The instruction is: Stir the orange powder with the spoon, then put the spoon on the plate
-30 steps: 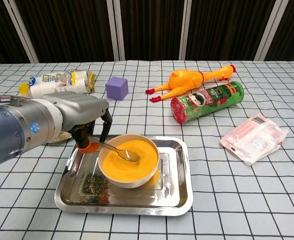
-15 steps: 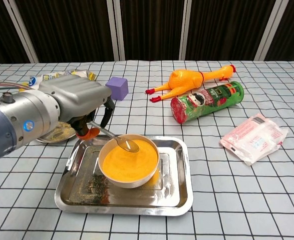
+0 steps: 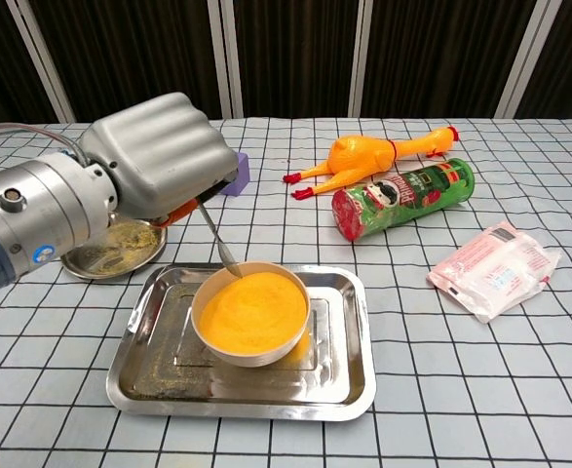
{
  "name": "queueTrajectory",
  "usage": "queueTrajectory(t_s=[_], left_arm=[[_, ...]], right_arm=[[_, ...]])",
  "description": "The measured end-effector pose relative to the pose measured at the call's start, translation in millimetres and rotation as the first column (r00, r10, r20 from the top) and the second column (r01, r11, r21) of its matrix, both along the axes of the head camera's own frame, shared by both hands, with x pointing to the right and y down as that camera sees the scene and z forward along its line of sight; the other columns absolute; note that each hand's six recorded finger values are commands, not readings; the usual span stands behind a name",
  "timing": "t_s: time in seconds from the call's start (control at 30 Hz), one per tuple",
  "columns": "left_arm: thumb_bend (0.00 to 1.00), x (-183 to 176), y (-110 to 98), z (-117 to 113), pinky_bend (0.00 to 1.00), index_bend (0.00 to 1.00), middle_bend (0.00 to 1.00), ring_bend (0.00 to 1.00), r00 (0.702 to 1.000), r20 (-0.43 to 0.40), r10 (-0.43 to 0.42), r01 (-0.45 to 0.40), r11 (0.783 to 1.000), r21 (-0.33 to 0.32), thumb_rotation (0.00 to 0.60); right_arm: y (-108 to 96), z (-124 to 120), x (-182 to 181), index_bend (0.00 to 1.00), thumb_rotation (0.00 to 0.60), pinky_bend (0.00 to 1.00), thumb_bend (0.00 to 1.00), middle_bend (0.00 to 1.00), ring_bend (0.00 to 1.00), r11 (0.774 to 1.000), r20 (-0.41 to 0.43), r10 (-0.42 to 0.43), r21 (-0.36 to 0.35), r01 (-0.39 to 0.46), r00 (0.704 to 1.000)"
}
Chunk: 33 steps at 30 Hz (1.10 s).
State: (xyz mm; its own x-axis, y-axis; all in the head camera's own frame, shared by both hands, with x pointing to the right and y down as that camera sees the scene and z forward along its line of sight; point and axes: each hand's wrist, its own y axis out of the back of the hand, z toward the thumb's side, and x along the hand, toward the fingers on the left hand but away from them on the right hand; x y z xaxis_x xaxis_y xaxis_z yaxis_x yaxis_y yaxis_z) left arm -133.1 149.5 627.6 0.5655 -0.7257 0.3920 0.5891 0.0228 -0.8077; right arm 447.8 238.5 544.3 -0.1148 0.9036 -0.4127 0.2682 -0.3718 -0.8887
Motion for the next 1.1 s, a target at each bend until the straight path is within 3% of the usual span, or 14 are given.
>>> queueTrajectory(t_s=[0.13, 0.37, 0.57, 1.1], left_arm=[[0.65, 5, 2, 1, 0.97, 0.81, 1.0, 1.0, 0.996, 0.012, 0.083, -0.083, 0.996, 0.042, 0.6], [0.65, 10, 7, 1, 0.97, 0.81, 1.0, 1.0, 0.99, 0.011, 0.144, -0.144, 0.988, 0.061, 0.6], [0.65, 12, 12, -1, 0.97, 0.81, 1.0, 1.0, 0.971, 0.03, 0.237, -0.239, 0.965, 0.104, 0.6], [0.65, -3, 29, 8, 0.97, 0.81, 1.0, 1.0, 0.942, 0.082, 0.326, -0.33, 0.943, 0.049, 0.6]], right_arm=[[0, 0, 0, 0.0, 0.6, 0.0, 0.41, 0.0, 0.0, 1.0, 0.003, 0.001, -0.001, -0.001, 1.0], [0, 0, 0, 0.0, 0.6, 0.0, 0.41, 0.0, 0.0, 1.0, 0.004, 0.001, -0.002, -0.001, 1.0], [0, 0, 0, 0.0, 0.6, 0.0, 0.41, 0.0, 0.0, 1.0, 0.005, 0.002, -0.002, -0.002, 1.0], [0, 0, 0, 0.0, 0.6, 0.0, 0.41, 0.0, 0.0, 1.0, 0.009, 0.005, -0.003, -0.005, 1.0]])
